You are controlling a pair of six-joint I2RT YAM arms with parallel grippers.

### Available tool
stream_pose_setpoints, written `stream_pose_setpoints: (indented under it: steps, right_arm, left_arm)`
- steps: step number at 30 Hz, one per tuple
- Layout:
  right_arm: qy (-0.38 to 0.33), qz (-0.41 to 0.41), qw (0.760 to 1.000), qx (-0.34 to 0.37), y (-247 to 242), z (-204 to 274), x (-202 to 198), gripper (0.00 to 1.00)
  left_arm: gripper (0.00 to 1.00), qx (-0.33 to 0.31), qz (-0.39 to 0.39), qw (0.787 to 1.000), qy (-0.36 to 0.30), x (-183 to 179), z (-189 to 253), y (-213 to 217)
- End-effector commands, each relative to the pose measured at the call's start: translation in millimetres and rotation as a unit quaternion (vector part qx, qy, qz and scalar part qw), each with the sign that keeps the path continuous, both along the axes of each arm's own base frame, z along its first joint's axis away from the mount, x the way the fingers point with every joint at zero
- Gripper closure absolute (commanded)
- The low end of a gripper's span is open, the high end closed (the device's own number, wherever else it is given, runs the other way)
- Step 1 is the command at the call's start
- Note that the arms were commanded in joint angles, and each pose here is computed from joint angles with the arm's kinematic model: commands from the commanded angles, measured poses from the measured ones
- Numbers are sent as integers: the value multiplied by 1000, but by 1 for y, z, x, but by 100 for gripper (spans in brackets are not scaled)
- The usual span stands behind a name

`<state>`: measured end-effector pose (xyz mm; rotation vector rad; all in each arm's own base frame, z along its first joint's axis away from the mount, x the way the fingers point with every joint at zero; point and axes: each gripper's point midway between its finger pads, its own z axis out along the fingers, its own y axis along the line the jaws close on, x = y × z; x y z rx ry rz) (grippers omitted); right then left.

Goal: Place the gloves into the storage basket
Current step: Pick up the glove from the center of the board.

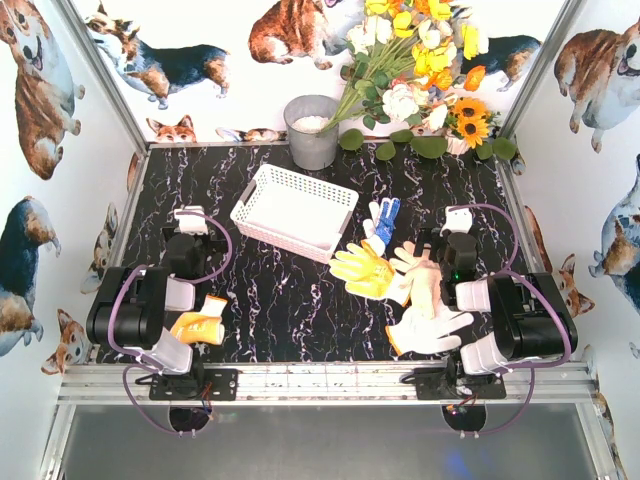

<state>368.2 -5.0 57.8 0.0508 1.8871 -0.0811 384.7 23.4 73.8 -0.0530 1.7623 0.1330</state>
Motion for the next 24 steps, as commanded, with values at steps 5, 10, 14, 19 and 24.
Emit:
stream_pose_setpoints:
  steps: [5, 10, 14, 19, 24]
  right_arm:
    - [-44, 1, 999, -1, 1, 23, 12, 0]
    - [-42, -1, 999, 1, 0, 22, 13, 0]
    - [-67, -40, 997, -11, -9, 36, 9, 0]
    - [-71, -147, 987, -8, -34, 89, -16, 0]
    - [-85, -157, 983, 48, -33, 151, -52, 0]
  left_arm:
    - [0, 0, 3, 1000, -15, 6, 10, 1]
    - [0, -1, 17, 1000, -14, 6, 10, 5]
    - [0, 1, 50, 999, -18, 3, 23, 13]
    - [0, 4, 127, 992, -10, -7, 56, 25]
    - [0, -35, 153, 988, 5, -14, 86, 25]
